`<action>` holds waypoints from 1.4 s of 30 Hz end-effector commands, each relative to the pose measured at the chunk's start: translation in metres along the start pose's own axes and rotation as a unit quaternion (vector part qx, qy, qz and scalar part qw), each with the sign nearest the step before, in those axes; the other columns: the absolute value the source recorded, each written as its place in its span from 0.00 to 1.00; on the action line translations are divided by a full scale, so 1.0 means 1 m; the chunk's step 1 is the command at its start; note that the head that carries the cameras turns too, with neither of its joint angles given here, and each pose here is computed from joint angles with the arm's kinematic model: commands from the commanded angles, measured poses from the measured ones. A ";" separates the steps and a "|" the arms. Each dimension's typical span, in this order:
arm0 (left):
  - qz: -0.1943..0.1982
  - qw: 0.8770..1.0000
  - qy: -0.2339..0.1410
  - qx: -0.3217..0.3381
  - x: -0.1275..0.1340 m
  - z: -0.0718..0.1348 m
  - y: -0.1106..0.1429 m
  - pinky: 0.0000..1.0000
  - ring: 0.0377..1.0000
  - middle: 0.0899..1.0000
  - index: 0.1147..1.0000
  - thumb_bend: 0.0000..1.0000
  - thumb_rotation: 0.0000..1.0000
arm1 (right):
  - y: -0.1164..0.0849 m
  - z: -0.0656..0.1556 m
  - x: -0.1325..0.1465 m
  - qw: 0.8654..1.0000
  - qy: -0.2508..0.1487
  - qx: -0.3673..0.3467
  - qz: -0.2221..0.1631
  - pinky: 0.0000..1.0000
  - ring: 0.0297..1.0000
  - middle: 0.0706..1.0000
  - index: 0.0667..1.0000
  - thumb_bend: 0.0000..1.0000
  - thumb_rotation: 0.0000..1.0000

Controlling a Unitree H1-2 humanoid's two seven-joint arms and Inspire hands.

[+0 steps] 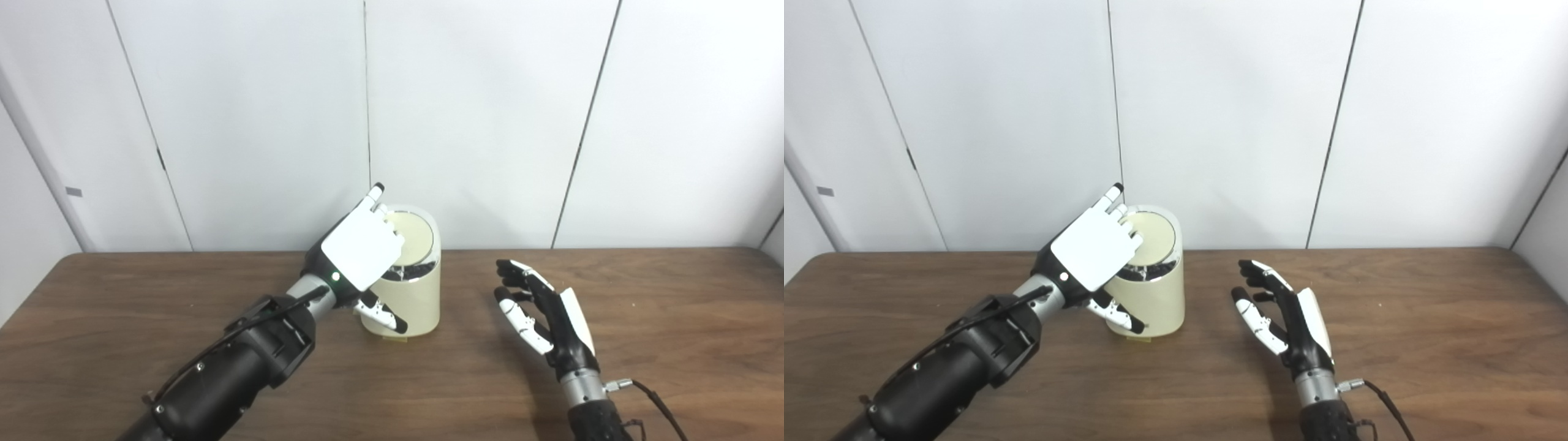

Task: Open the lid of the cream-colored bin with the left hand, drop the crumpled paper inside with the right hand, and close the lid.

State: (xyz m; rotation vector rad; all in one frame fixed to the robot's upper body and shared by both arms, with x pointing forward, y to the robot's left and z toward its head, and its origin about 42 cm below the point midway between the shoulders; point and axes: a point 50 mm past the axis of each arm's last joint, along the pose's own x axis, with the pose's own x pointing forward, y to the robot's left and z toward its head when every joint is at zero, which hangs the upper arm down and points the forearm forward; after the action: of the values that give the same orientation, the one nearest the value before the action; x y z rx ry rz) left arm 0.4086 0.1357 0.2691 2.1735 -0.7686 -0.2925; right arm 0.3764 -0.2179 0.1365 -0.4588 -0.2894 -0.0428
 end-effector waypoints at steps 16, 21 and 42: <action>-0.029 0.998 -0.055 0.013 -0.008 0.020 -0.013 1.00 0.86 0.78 0.74 0.95 1.00 | -0.004 0.017 0.015 0.999 -0.033 0.004 -0.014 0.68 0.77 0.77 0.78 0.21 0.75; -0.026 0.998 -0.059 0.010 -0.010 0.022 -0.013 1.00 0.85 0.77 0.75 0.95 1.00 | -0.004 0.017 0.015 0.999 -0.033 0.008 -0.015 0.69 0.77 0.77 0.77 0.21 0.75; -0.026 0.997 -0.071 0.011 -0.010 0.035 -0.012 1.00 0.86 0.77 0.75 0.94 1.00 | -0.002 0.019 0.015 0.999 -0.036 0.001 -0.016 0.67 0.76 0.76 0.77 0.20 0.72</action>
State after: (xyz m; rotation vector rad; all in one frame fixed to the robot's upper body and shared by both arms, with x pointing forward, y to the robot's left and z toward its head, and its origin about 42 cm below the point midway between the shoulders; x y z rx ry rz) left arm 0.3966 0.1304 0.2615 2.1892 -0.8209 -0.3111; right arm 0.3765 -0.2156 0.1353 -0.4617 -0.2804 -0.0443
